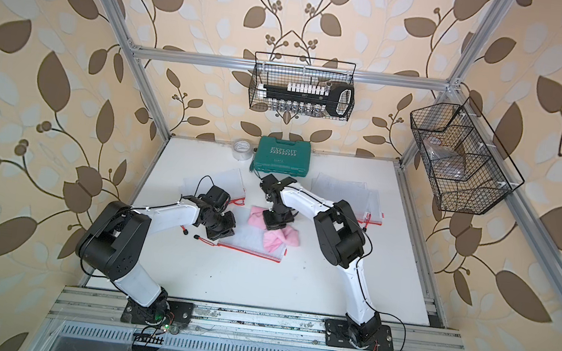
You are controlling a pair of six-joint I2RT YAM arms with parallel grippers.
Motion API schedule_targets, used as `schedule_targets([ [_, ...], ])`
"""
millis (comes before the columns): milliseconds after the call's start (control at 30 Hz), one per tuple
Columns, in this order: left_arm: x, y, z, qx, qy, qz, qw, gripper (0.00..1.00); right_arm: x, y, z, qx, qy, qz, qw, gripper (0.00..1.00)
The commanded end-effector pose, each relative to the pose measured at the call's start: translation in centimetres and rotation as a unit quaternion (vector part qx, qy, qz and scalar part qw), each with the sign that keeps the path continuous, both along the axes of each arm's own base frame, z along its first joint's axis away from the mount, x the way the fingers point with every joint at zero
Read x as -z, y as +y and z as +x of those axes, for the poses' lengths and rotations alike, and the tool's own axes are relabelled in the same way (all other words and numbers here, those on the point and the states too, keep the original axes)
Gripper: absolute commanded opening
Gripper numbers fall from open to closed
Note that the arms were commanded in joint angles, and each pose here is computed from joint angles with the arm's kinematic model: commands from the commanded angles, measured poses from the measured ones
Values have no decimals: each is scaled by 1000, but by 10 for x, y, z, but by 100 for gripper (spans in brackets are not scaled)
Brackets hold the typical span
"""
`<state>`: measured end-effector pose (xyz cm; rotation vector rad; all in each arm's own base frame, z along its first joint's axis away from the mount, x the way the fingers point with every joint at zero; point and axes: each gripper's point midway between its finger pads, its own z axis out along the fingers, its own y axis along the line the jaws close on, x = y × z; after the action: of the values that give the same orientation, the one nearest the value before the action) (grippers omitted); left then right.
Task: Wipe the document bag
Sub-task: Wipe the dirt from the document bag.
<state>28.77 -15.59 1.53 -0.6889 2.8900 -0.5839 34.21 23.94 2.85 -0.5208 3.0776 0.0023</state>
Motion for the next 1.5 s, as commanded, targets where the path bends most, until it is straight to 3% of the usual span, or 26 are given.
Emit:
schedule_targets([
  [0, 46, 32, -59, -11, 110, 74, 991, 0, -29, -28, -8, -58, -26, -83, 994, 0],
  [100, 42, 30, -55, -11, 104, 70, 992, 0, -34, 53, -45, -108, 38, 52, 992, 0],
  [200, 38, 29, -51, -12, 96, 68, 993, 0, -24, 120, -68, -94, 109, 184, 972, 0],
  [300, 34, 32, -52, -13, 93, 74, 993, 0, 2, 140, -68, -52, 151, 216, 963, 0],
  [400, 33, 36, -55, -14, 92, 80, 992, 0, 20, 133, -61, -3, 169, 239, 956, 0],
  [467, 34, 37, -58, -15, 94, 82, 992, 0, 34, 99, -54, 36, 169, 210, 962, 0],
  [533, 34, 39, -60, -16, 95, 84, 992, 0, 42, 46, -49, 50, 140, 126, 981, 0],
  [633, 33, 41, -63, -17, 92, 85, 992, 0, 25, -40, -38, 50, 60, -9, 997, 0],
  [700, 34, 41, -64, -16, 93, 86, 992, 0, 6, -68, -37, 41, 30, -52, 997, 0],
  [900, 32, 41, -66, -17, 93, 84, 992, 0, -25, -24, -48, -19, 21, -11, 1000, 0],
  [1100, -6, 44, -46, -18, 26, 89, 996, 6, -22, 2, -87, -18, 77, 73, 994, 0],
  [1333, 7, 51, -45, -10, 40, 114, 993, 10, -24, -62, -86, 29, 45, -7, 999, 0],
  [1467, 11, 50, -44, -13, 44, 111, 993, 10, -8, -113, -109, 49, 53, -73, 995, 0],
])
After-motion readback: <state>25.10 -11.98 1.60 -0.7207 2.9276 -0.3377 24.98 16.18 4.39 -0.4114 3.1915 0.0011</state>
